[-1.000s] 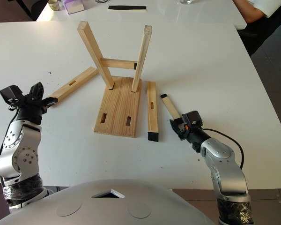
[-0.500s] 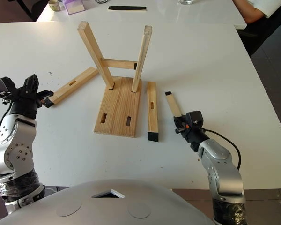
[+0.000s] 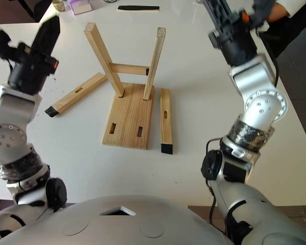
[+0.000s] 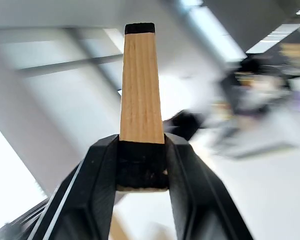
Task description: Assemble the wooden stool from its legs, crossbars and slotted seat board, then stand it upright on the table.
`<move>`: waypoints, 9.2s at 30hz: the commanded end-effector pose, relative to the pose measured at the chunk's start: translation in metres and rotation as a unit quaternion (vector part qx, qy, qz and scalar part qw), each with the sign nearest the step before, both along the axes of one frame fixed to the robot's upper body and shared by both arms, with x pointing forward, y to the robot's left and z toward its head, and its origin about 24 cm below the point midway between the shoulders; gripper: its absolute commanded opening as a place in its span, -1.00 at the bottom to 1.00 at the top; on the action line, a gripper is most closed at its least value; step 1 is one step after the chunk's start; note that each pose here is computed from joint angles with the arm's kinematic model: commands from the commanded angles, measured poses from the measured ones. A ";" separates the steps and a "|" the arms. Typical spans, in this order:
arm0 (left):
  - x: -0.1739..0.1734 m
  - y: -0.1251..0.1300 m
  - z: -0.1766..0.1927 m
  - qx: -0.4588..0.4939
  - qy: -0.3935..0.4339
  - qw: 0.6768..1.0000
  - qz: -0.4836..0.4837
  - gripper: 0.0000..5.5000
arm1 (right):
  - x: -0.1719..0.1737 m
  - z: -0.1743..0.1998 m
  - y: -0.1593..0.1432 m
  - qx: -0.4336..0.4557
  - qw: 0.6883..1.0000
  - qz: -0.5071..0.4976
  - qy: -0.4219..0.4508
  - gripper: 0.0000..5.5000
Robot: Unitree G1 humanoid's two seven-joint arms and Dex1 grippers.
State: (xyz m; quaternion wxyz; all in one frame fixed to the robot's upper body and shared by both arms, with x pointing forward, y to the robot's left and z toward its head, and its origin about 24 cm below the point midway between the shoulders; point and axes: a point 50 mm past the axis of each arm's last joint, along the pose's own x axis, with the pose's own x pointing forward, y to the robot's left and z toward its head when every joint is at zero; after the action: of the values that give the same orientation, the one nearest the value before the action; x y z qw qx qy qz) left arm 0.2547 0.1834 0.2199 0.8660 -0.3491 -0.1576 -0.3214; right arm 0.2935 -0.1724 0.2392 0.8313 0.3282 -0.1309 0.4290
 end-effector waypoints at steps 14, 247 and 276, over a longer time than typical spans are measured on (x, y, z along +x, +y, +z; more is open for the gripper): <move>-0.020 -0.030 0.040 0.089 -0.047 0.950 -0.296 -0.03 | -0.013 0.000 0.018 -0.219 0.923 0.306 -0.082 -0.52; 0.050 0.091 -0.084 0.600 -0.002 0.778 -0.184 -0.21 | -0.031 -0.142 0.021 -0.198 0.976 -0.033 0.090 -0.16; 0.053 -0.009 -0.029 0.140 0.108 0.890 0.421 -0.15 | -0.016 -0.138 0.034 -0.210 0.971 -0.037 0.108 -0.16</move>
State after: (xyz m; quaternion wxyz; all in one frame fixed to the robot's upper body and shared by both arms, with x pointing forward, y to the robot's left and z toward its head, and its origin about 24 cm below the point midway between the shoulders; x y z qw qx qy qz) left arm 0.3027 0.1752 0.1864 0.9746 -0.1570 -0.1429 0.0711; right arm 0.2741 -0.1431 0.1024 0.9072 0.1896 0.0320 0.3742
